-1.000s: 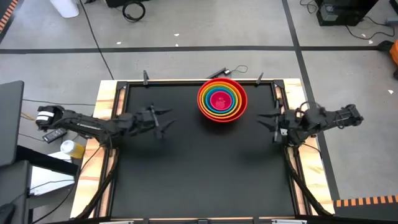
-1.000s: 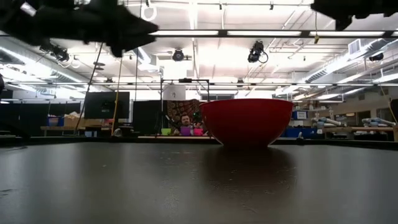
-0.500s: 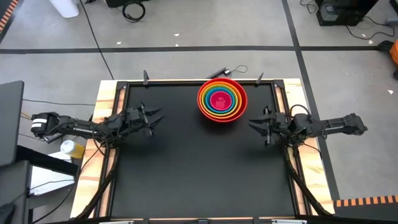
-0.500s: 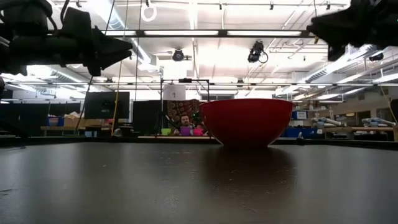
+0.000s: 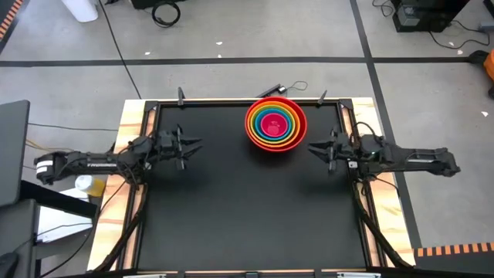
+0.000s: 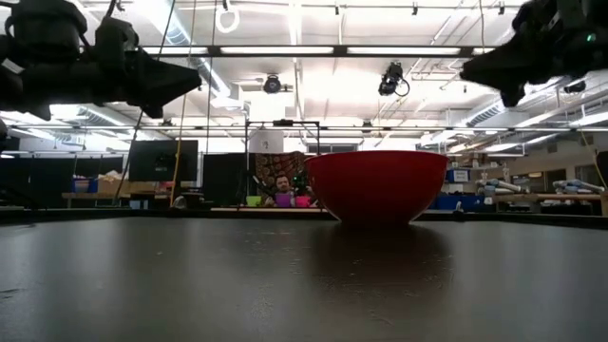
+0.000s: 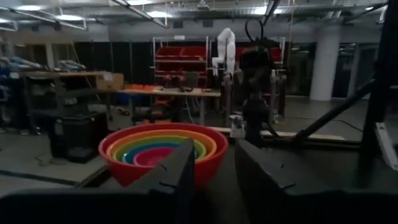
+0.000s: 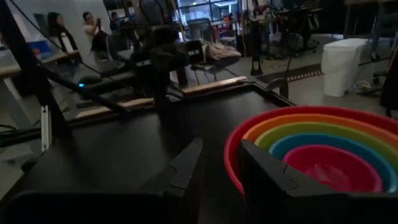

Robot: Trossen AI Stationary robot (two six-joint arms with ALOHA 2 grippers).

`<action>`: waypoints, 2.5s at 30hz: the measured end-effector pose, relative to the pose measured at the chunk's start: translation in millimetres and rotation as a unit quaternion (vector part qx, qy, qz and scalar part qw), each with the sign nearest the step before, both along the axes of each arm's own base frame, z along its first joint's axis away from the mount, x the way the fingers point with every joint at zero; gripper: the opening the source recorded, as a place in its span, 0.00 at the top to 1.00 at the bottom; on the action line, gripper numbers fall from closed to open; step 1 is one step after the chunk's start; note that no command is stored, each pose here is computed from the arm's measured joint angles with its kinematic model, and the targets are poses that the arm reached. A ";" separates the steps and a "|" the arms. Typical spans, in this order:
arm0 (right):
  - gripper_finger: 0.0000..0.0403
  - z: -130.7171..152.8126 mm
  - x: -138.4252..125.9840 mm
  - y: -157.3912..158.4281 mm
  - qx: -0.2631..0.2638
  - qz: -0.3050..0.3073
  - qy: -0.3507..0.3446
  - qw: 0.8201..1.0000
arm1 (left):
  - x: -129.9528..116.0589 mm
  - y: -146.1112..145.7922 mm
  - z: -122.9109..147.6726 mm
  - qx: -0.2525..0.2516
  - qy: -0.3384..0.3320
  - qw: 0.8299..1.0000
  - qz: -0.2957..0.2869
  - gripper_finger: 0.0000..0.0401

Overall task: Nest bowls inside each other
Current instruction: Return to Home Position

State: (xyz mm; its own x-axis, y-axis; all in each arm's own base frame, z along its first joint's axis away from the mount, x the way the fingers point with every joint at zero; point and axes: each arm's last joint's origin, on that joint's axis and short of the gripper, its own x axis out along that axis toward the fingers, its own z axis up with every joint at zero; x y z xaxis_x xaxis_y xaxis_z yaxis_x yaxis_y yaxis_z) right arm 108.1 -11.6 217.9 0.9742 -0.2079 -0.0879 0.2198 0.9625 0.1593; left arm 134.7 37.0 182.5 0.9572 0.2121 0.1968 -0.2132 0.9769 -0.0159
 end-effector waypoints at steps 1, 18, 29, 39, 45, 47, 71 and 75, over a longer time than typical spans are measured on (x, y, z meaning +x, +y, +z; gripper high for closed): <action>0.73 5.9 -2.5 0.1 0.001 -0.002 0.001 1.000 | -2.1 1.8 0.2 -0.003 0.002 1.000 -0.005 0.71; 0.73 -17.2 -4.1 -0.2 0.058 -0.018 0.022 0.998 | -21.7 -1.9 18.6 -0.075 0.036 0.996 -0.029 0.71; 0.73 -12.2 -3.8 1.3 0.067 -0.007 -0.007 0.998 | -17.1 -30.0 7.4 -0.040 0.075 0.996 -0.004 0.71; 0.73 7.4 -9.2 7.6 0.021 0.013 -0.059 0.998 | -35.9 -33.2 45.4 -0.031 0.134 0.990 -0.009 0.71; 0.73 0.6 -20.2 8.1 0.036 0.024 -0.043 0.998 | -46.8 -33.1 40.4 0.001 0.088 0.996 -0.009 0.71; 0.73 -2.5 -22.6 8.5 0.043 0.031 -0.054 0.997 | -46.3 -33.1 28.2 0.000 0.083 0.996 -0.010 0.71; 0.73 -46.8 -11.0 8.9 0.026 0.036 -0.081 0.996 | -37.6 -30.9 -12.5 -0.031 0.073 0.997 -0.008 0.71; 0.73 -44.0 -11.4 7.9 0.024 0.020 -0.096 0.995 | -37.5 -31.0 -12.8 -0.042 0.072 0.996 -0.011 0.71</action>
